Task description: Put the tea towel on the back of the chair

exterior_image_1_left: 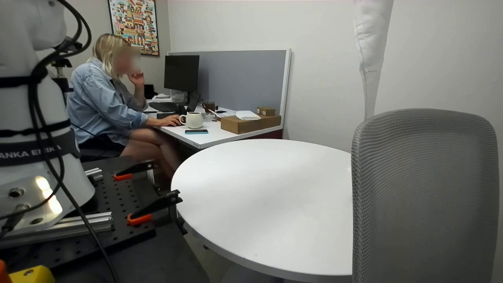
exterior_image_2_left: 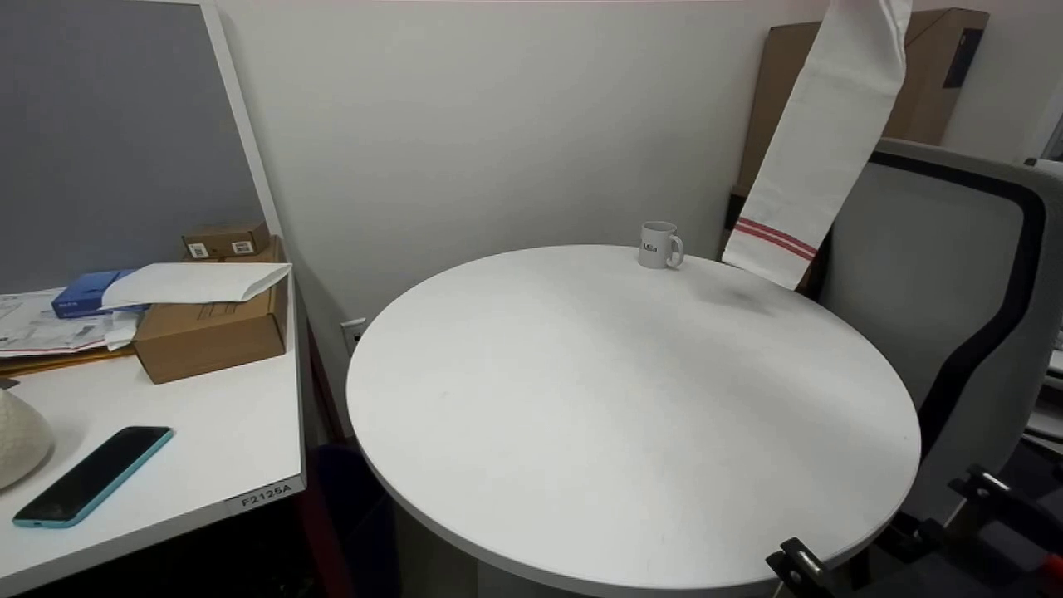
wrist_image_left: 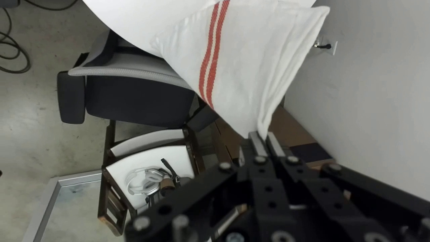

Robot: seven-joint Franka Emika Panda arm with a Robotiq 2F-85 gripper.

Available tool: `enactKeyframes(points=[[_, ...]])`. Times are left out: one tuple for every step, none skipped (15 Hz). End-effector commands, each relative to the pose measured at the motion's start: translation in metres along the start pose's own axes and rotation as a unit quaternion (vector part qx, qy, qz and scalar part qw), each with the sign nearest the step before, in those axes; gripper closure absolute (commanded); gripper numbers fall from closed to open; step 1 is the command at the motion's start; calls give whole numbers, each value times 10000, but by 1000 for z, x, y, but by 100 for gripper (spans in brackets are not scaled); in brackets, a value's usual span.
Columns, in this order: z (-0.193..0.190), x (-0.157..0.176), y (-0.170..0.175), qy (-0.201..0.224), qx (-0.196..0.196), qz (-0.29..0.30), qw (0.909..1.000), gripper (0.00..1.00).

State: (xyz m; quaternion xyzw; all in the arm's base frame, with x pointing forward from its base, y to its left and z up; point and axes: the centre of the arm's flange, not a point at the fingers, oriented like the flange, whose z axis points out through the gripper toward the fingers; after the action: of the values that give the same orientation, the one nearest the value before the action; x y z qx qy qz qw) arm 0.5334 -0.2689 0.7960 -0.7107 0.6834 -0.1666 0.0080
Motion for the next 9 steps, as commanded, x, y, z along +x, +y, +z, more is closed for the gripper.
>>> enactKeyframes(points=[[-28,65,-31,-73,-87,155,9998,99],[-24,75,-25,-76,-128,221,9996,99],[-18,88,-16,-64,-202,336,9992,99],[-12,101,-10,-81,-237,431,9988,99],[-7,114,0,-73,-268,586,9979,99],[0,125,6,-72,-294,708,9970,99],[5,135,13,-67,-321,856,9958,99],[10,143,17,-49,-366,984,9945,99],[16,152,19,-29,-418,1111,9929,99]])
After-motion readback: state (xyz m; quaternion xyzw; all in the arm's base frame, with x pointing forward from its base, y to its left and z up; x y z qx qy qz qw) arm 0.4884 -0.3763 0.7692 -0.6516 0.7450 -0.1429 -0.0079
